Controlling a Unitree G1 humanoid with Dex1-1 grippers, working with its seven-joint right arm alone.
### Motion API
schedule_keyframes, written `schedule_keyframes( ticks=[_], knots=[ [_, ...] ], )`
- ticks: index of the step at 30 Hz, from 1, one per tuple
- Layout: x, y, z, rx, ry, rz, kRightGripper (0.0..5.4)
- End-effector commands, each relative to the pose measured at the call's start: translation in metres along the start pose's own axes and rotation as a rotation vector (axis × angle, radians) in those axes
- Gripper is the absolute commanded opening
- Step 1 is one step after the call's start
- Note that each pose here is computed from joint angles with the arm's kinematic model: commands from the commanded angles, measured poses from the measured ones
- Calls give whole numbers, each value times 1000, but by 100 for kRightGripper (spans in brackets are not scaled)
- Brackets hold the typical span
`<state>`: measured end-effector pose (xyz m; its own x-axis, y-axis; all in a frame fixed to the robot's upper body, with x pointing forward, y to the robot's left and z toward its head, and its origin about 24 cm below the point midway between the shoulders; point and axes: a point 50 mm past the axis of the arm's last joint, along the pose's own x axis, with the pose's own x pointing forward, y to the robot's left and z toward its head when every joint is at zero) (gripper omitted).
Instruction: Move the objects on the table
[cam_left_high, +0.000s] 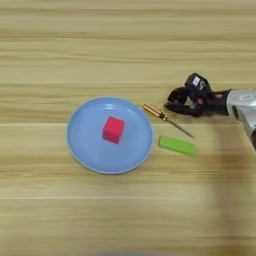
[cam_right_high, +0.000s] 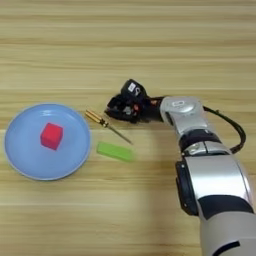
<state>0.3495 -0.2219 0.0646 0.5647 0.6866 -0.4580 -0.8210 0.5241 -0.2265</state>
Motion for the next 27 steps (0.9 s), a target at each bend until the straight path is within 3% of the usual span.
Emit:
schedule_keyframes(
  ticks=[1,17,27],
  knots=[
    [-8,-23,59,-177,-171,-42,256],
    [-5,19,83,-327,-309,170,256],
    [-5,45,83,-354,-301,266,255]
  ],
)
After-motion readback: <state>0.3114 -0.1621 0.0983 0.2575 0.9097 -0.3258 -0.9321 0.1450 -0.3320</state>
